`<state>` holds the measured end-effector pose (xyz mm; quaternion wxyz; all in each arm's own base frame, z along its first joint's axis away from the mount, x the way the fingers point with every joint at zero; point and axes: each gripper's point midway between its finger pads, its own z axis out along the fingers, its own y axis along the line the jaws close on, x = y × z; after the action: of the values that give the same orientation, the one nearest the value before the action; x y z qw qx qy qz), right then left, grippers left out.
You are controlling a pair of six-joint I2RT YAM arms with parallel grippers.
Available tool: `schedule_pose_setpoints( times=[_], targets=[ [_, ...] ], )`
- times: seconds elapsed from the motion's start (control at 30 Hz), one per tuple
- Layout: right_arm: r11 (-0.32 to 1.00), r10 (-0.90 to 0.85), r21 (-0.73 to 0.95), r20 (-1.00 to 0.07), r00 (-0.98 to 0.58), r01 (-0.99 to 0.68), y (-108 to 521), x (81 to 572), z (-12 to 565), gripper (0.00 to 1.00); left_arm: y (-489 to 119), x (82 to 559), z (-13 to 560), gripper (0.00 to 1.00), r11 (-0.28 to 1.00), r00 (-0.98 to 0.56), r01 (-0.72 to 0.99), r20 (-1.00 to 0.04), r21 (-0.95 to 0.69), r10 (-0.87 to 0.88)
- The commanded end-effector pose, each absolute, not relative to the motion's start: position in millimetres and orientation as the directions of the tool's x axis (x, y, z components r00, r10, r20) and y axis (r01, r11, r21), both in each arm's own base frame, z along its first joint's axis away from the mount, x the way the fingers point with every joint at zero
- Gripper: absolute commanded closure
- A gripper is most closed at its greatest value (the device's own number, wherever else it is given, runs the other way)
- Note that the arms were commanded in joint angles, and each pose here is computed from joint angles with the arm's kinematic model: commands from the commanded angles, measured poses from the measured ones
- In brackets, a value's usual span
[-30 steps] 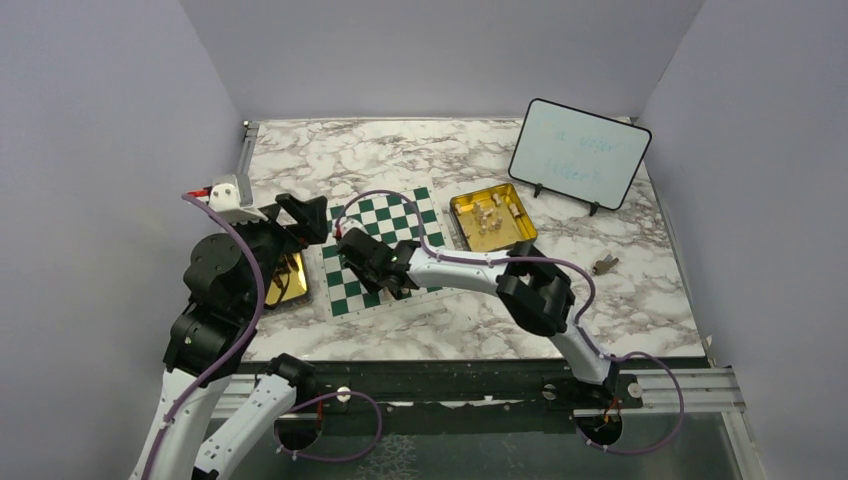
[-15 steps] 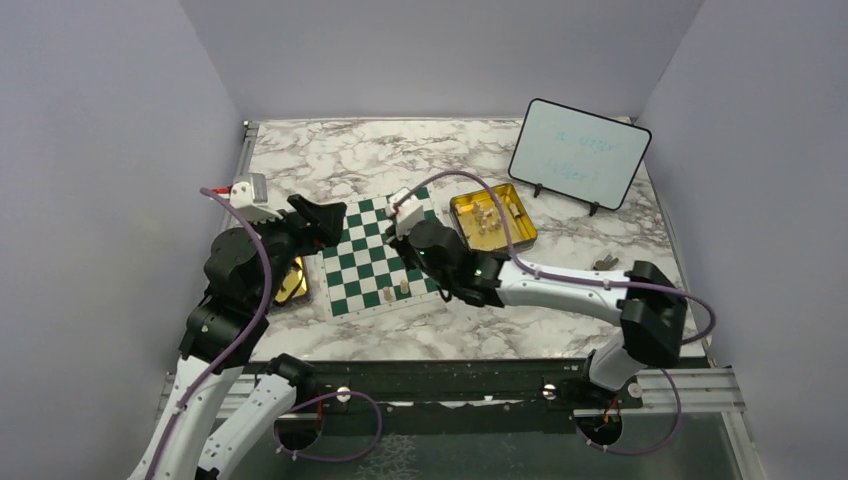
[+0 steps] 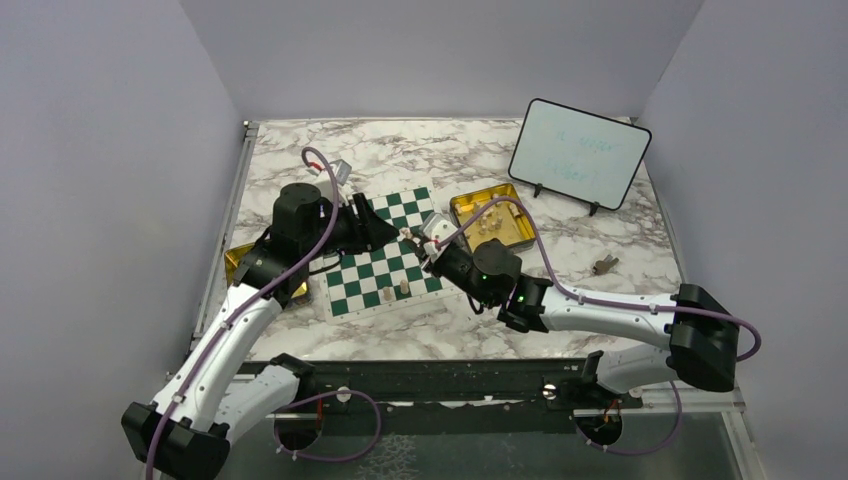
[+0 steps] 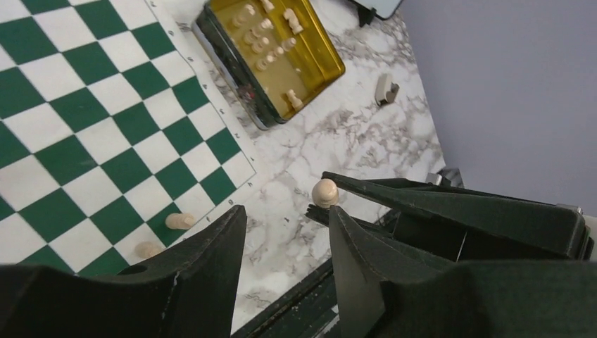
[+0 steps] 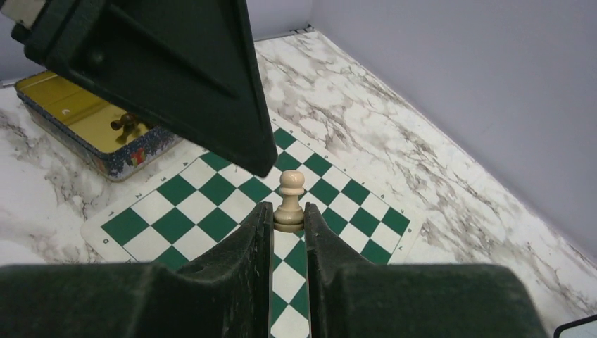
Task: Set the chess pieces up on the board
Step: Place the chess piece on the chessboard.
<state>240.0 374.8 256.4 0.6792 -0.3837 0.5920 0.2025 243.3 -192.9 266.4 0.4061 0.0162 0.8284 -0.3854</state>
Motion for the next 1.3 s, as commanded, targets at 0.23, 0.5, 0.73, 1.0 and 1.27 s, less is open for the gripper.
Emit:
schedule_pose_setpoints(
  times=[0.23,0.5,0.73,1.0,1.27],
  targets=[
    [0.580,-0.121,-0.293,-0.954,0.276,-0.760,383.3,230.7,274.9,0.86,-224.8,229.2,288.7,0.52,0.537,-0.709,0.490,-0.673,-0.686,-0.212],
    [0.555,-0.118,-0.306,-0.949,0.292,-0.773,383.4,225.4,273.9,0.86,-224.6,236.0,282.7,0.64,0.556,-0.719,0.460,-0.658,-0.692,-0.224],
    [0.536,-0.127,-0.318,-0.946,0.297,-0.782,383.0,221.9,268.0,0.86,-224.3,237.6,286.0,0.78,0.555,-0.712,0.459,-0.661,-0.694,-0.237],
    [0.565,-0.126,-0.288,-0.956,0.263,-0.774,377.3,224.5,258.3,0.85,-231.4,233.6,278.0,1.00,0.519,-0.746,0.458,-0.629,-0.722,-0.216],
    [0.660,-0.121,-0.124,-0.991,0.058,-0.741,359.5,229.9,226.0,0.45,-217.2,261.9,248.4,1.00,0.654,-0.706,0.402,-0.672,-0.641,-0.224]
  ],
)
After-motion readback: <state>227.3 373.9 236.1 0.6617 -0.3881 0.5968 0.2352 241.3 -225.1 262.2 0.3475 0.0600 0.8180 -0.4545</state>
